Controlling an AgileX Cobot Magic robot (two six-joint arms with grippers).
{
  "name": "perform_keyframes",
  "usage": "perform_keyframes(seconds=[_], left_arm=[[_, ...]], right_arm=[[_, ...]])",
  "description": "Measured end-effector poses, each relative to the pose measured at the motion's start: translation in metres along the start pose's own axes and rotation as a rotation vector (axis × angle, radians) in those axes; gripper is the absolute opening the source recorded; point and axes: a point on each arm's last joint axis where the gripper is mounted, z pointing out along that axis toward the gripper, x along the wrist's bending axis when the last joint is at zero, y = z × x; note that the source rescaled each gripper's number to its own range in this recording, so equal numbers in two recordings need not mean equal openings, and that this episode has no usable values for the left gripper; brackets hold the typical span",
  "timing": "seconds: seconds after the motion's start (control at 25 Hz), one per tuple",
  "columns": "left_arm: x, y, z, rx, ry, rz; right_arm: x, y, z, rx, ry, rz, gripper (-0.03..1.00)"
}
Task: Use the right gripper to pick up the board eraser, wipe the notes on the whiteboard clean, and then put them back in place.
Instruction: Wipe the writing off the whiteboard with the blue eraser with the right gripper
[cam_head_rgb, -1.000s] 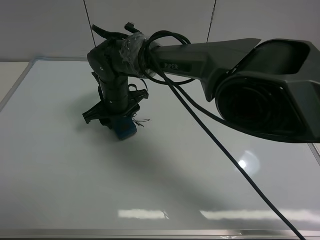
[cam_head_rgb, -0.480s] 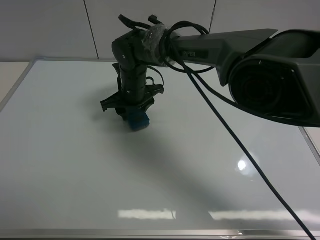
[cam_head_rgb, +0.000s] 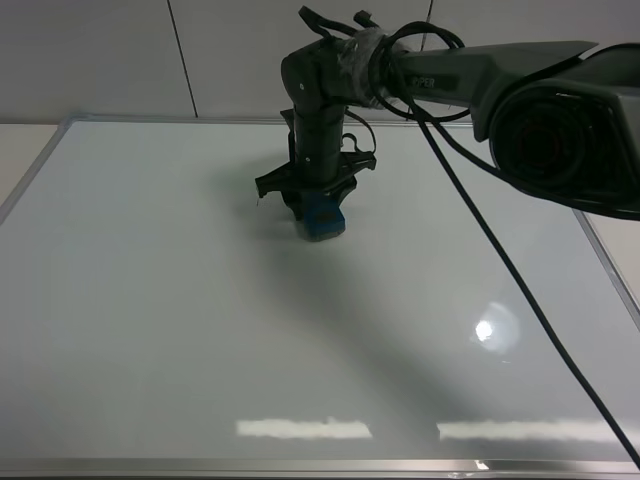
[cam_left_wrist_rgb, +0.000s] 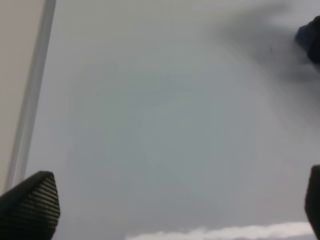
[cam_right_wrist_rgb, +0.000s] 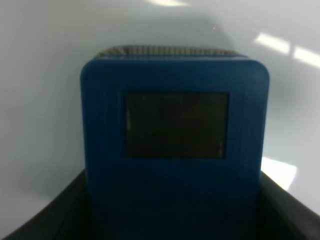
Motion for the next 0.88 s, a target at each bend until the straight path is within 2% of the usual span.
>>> perform_keyframes(seconds=[0.12, 0.28, 0.68, 0.88], left_arm=[[0.000, 0.000, 0.000, 0.000, 0.000, 0.000], [0.000, 0.000, 0.000, 0.000, 0.000, 0.000], [0.000, 0.000, 0.000, 0.000, 0.000, 0.000], [0.000, 0.000, 0.000, 0.000, 0.000, 0.000]], right_arm=[[-0.008, 0.001, -0.001, -0.001, -0.023, -0.017, 0.00], [0.001, -0.001, -0.002, -0.006, -0.032, -0.072, 0.00], [0.075, -0.028, -0.010, -0.012, 0.012, -0.301, 0.00], [0.110, -0.042, -0.012, -0.029, 0.066, -0.349, 0.00]])
